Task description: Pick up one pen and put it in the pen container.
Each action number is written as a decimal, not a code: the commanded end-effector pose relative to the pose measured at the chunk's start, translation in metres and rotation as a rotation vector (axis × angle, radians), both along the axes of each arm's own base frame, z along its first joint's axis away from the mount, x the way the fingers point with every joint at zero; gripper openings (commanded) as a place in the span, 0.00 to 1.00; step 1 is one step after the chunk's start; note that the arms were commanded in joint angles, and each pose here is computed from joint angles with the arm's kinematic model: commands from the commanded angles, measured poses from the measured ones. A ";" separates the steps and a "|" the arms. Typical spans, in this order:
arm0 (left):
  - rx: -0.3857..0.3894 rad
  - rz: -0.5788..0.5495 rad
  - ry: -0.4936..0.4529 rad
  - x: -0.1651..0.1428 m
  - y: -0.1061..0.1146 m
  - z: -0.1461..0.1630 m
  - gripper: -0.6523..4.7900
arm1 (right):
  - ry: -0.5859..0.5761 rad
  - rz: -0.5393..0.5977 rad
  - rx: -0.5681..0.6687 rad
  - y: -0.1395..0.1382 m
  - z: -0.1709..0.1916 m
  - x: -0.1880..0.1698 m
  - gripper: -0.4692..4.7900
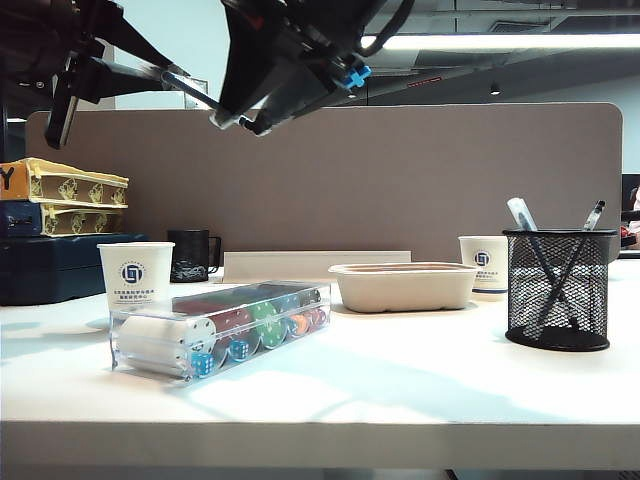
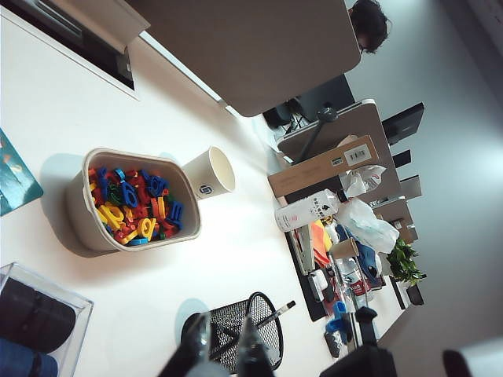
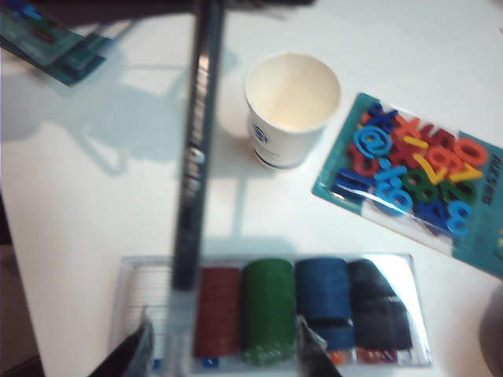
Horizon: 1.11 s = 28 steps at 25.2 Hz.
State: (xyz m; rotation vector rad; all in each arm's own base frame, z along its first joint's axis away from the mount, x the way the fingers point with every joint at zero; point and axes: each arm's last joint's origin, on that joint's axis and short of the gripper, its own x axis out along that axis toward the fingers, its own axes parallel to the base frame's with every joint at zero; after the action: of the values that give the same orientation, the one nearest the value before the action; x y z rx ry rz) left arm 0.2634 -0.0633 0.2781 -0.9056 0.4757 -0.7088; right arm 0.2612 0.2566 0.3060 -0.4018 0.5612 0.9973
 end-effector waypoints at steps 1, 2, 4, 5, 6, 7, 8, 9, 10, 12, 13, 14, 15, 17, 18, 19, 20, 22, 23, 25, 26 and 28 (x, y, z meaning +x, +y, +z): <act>0.002 -0.006 -0.027 0.000 0.000 0.003 0.11 | -0.015 -0.030 0.002 -0.007 0.006 0.003 0.58; 0.014 -0.008 -0.039 0.000 0.000 0.003 0.11 | -0.015 -0.035 0.003 -0.009 0.007 0.003 0.61; 0.037 -0.013 -0.064 0.000 -0.001 0.003 0.11 | -0.014 -0.043 0.002 -0.013 0.010 0.003 0.63; 0.053 -0.022 -0.082 -0.001 -0.003 0.003 0.11 | -0.019 -0.054 0.006 -0.019 0.015 0.002 0.63; 0.064 -0.026 -0.093 -0.001 -0.005 0.003 0.11 | -0.024 -0.060 0.013 -0.024 0.021 0.000 0.63; 0.071 -0.027 -0.101 -0.001 -0.007 0.003 0.11 | -0.031 -0.062 0.018 -0.027 0.025 -0.002 0.64; 0.082 -0.024 -0.111 -0.002 -0.008 0.003 0.11 | -0.035 -0.064 0.026 -0.029 0.028 -0.003 0.67; 0.088 -0.029 -0.119 -0.002 -0.011 0.003 0.11 | -0.040 -0.069 0.041 -0.034 0.034 -0.005 0.71; 0.094 -0.027 -0.124 -0.003 -0.012 0.003 0.11 | -0.048 -0.071 0.049 -0.036 0.038 -0.007 0.72; 0.103 -0.040 -0.136 -0.004 -0.017 0.003 0.11 | -0.069 -0.077 0.082 -0.043 0.051 -0.016 0.73; 0.109 -0.049 -0.145 -0.005 -0.020 0.003 0.11 | -0.093 -0.091 0.094 -0.049 0.060 -0.022 0.73; 0.114 -0.060 -0.153 -0.006 -0.023 0.003 0.11 | -0.105 -0.100 0.098 -0.052 0.064 -0.024 0.73; 0.121 -0.066 -0.161 -0.007 -0.025 0.003 0.11 | -0.116 -0.110 0.103 -0.056 0.067 -0.025 0.73; 0.135 -0.073 -0.180 -0.008 -0.029 0.004 0.11 | -0.136 -0.126 0.113 -0.062 0.075 -0.030 0.73; 0.139 -0.079 -0.185 -0.008 -0.031 0.004 0.11 | -0.143 -0.132 0.119 -0.066 0.078 -0.031 0.73; 0.148 -0.085 -0.197 -0.009 -0.033 0.004 0.11 | -0.151 -0.140 0.125 -0.070 0.081 -0.033 0.73; 0.149 -0.091 -0.201 -0.009 -0.034 0.004 0.11 | -0.156 -0.148 0.129 -0.074 0.084 -0.034 0.73; 0.157 -0.105 -0.217 -0.011 -0.039 0.004 0.11 | -0.163 -0.183 0.130 -0.087 0.089 -0.036 0.73; 0.161 -0.111 -0.235 -0.012 -0.040 0.005 0.11 | -0.167 -0.206 0.129 -0.096 0.093 -0.036 0.73; 0.156 -0.110 -0.252 -0.012 -0.041 0.007 0.11 | -0.172 -0.229 0.130 -0.104 0.096 -0.037 0.73; 0.154 -0.111 -0.262 -0.012 -0.041 0.008 0.11 | -0.175 -0.242 0.131 -0.108 0.097 -0.037 0.73; 0.153 -0.110 -0.278 -0.012 -0.041 0.009 0.11 | -0.183 -0.268 0.134 -0.116 0.100 -0.037 0.72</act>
State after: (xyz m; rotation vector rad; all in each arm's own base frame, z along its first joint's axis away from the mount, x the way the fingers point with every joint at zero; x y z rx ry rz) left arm 0.2515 -0.1042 0.2818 -0.6455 0.3723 -0.8567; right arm 0.2262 0.1458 0.4008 -0.2972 0.3873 0.7422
